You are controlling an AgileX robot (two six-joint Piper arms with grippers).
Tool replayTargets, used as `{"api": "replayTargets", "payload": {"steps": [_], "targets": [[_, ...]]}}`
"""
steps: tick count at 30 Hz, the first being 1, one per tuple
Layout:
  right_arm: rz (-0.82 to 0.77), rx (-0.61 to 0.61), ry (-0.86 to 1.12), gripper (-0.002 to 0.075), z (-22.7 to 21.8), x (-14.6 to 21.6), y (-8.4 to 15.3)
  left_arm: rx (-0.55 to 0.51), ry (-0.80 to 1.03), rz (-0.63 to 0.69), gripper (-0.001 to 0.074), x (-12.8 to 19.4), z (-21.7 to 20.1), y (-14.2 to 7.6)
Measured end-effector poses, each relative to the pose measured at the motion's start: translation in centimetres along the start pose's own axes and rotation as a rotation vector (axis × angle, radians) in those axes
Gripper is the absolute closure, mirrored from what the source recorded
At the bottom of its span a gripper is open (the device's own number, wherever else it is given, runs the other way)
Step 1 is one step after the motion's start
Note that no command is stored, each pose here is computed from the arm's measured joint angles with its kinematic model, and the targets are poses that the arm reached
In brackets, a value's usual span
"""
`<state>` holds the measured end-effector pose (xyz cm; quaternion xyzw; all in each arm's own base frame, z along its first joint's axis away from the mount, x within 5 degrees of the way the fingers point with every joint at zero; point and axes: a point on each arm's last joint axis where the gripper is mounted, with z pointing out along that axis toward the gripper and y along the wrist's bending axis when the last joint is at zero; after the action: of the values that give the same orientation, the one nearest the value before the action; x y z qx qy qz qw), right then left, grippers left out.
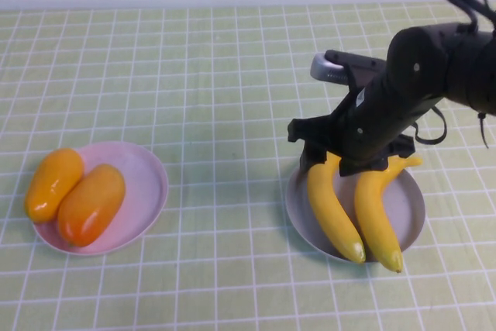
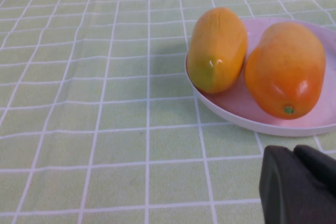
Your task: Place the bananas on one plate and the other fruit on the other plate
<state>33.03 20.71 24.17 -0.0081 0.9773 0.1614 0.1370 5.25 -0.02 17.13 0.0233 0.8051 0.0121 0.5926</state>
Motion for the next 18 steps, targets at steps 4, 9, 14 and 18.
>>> {"api": "replayTargets", "payload": {"steps": [4, 9, 14, 18], "targets": [[-0.131, 0.002, -0.016, 0.0438, -4.7, 1.4, 0.9, 0.0, 0.0, 0.0, 0.0736, 0.0, 0.0, 0.0], [-0.302, 0.03, 0.027, 0.0683, -10.1, 4.1, 1.1, 0.0, 0.0, 0.0, 0.0736, 0.0, 0.0, 0.0], [-0.381, 0.026, 0.0, 0.0734, -14.3, 6.9, 0.1, 0.0, 0.0, 0.0, 0.0736, 0.0, 0.0, 0.0], [-0.441, 0.004, -0.053, 0.0739, -16.8, 10.2, -1.9, 0.0, 0.0, 0.0, 0.0736, 0.0, 0.0, 0.0]]}}
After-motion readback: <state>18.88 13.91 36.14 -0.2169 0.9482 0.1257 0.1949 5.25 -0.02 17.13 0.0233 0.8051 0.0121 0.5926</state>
